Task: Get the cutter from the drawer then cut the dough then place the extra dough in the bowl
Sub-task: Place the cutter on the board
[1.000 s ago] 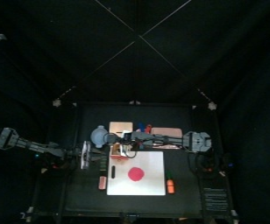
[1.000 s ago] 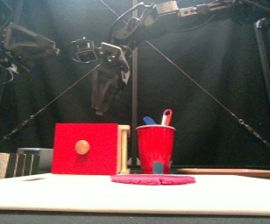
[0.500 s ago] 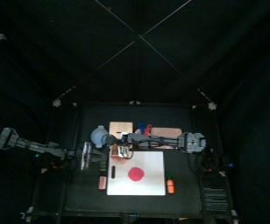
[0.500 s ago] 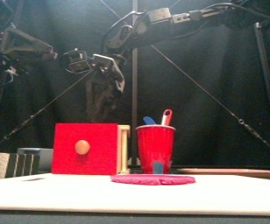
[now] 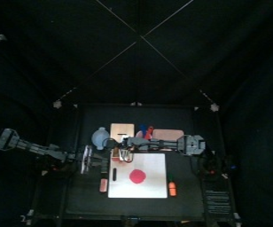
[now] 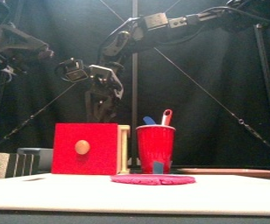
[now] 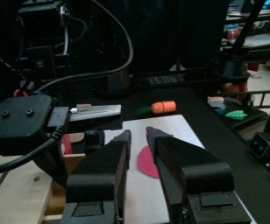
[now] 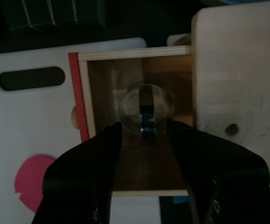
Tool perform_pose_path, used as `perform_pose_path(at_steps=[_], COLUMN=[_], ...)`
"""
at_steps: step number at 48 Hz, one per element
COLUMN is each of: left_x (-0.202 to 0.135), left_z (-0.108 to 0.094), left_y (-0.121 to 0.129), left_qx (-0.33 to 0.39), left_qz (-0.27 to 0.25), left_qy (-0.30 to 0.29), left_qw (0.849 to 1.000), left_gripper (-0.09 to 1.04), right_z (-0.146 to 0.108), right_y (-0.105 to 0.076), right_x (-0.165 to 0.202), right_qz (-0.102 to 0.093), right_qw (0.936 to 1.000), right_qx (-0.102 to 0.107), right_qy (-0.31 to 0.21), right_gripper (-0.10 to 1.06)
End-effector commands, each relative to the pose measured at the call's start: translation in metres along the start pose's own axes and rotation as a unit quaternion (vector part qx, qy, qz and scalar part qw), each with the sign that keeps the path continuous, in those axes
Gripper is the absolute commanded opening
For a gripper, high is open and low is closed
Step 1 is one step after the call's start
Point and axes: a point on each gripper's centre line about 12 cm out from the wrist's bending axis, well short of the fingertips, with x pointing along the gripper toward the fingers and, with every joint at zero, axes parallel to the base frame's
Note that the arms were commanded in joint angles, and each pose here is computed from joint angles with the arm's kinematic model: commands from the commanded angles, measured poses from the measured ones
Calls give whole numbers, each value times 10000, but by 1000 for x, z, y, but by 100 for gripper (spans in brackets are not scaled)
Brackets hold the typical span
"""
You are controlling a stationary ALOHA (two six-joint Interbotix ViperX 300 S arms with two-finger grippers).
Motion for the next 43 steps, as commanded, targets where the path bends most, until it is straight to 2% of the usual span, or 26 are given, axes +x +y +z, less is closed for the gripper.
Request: perform_pose_path(at_steps=[1, 13, 26, 43], left_x=[2, 1, 1, 1], left_z=[3, 2, 2, 1], left_y=[-1, -1, -1, 0], left_qx=[22, 23, 17, 12], left_qz=[-22, -15, -19, -11], left_qy=[-57, -49, -41, -17], left_qw=[10000, 10000, 10000, 10000], left_gripper=[65, 65, 65, 65], right_z=[9, 12, 13, 31], right_y=[-3, -3, -2, 12], right_x=[-15, -11, -14, -58], right_qz=[-39, -36, -14, -9], right_qw=[9997, 9997, 9998, 9997], right_qx=[0, -7, 11, -138], right_qy=[-221, -221, -191, -221], right_gripper=[81, 77, 51, 50])
